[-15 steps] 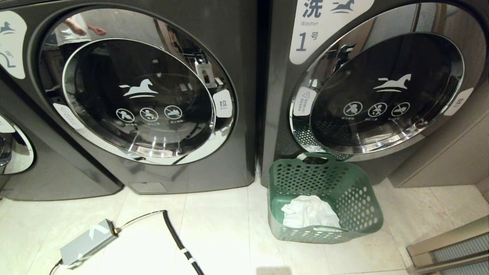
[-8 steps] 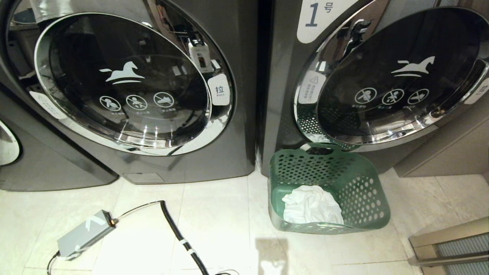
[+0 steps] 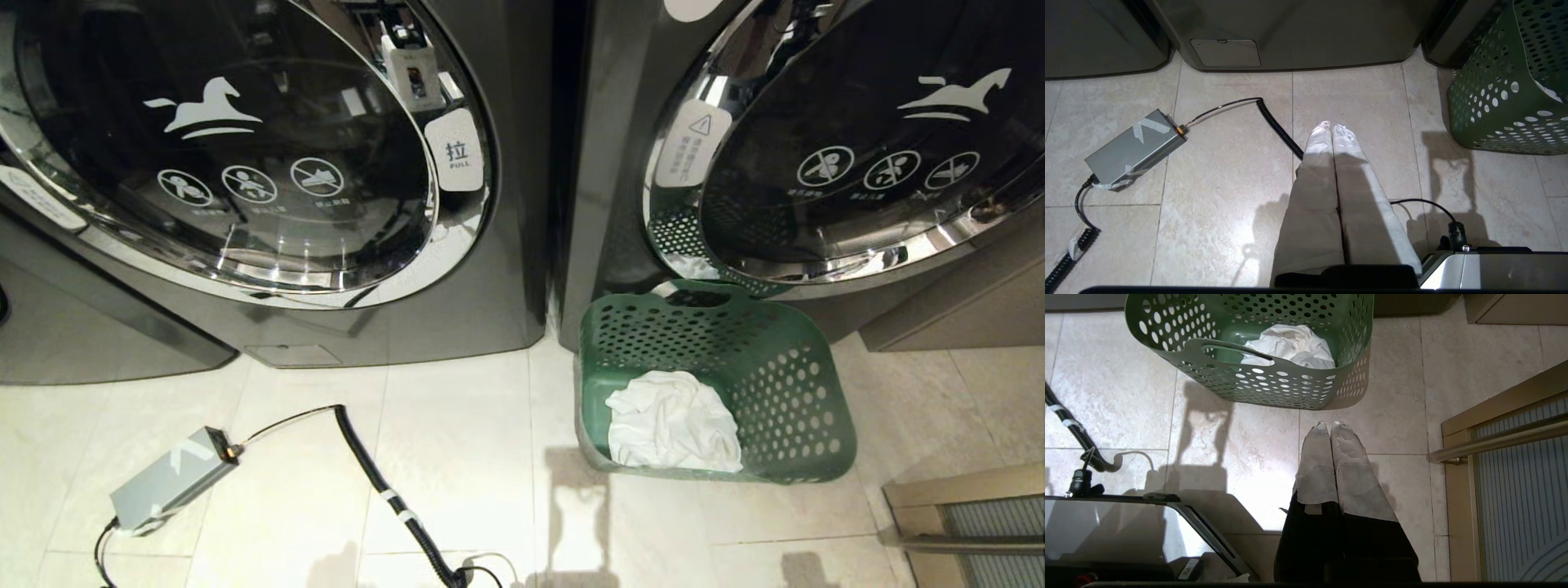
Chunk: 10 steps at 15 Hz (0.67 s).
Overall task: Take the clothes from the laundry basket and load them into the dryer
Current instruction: Take the clothes out of the basket
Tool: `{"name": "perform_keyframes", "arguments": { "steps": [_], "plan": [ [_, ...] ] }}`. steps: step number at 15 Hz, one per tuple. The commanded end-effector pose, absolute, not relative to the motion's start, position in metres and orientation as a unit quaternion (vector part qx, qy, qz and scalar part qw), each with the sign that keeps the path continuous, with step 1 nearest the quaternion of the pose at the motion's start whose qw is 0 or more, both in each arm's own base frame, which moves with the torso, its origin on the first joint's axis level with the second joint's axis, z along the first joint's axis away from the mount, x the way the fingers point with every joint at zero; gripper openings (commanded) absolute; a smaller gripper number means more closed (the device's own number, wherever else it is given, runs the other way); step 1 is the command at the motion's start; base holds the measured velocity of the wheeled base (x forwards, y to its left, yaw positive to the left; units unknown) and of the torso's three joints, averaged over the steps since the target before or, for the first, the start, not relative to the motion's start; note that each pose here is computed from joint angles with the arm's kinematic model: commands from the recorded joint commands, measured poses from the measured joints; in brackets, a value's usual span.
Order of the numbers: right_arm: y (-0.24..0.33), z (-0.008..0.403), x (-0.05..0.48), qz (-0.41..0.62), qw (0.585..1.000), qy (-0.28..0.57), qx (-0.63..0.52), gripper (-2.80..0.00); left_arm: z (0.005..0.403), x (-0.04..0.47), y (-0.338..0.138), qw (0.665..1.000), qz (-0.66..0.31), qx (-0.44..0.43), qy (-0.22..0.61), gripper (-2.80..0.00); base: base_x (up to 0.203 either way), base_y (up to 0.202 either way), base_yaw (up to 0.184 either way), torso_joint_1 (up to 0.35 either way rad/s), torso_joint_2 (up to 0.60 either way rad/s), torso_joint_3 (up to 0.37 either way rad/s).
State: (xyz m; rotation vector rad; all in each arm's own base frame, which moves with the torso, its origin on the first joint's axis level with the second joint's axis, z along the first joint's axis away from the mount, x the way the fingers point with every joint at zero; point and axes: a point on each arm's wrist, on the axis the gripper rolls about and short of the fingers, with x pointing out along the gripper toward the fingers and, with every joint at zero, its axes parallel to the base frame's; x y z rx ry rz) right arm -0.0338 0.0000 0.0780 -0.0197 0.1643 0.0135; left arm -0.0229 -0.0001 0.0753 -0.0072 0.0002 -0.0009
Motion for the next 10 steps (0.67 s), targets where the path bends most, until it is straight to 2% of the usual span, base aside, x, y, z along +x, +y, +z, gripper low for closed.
{"name": "perform_keyframes", "arguments": {
  "steps": [1, 8, 10],
  "plan": [
    [0.0, 0.078, -0.034, 0.007, 0.996, 0.083, -0.011, -2.8, 0.075, -0.023, 0.0, 1.0, -0.001, -0.004, 0.001, -2.8, 0.0, 0.0, 0.0, 0.003, 0.0, -0.188],
    [0.0, 0.078, -0.034, 0.007, 0.996, 0.083, -0.01, -2.8, 0.075, -0.023, 0.0, 1.0, -0.001, -0.004, 0.0, -2.8, 0.0, 0.0, 0.0, 0.002, 0.0, -0.197],
    [0.0, 0.089, -0.037, 0.007, 0.998, 0.057, -0.013, -2.8, 0.075, -0.023, 0.0, 1.0, 0.0, -0.004, 0.001, -2.8, 0.0, 0.0, 0.0, 0.005, 0.0, -0.1]
  ]
}}
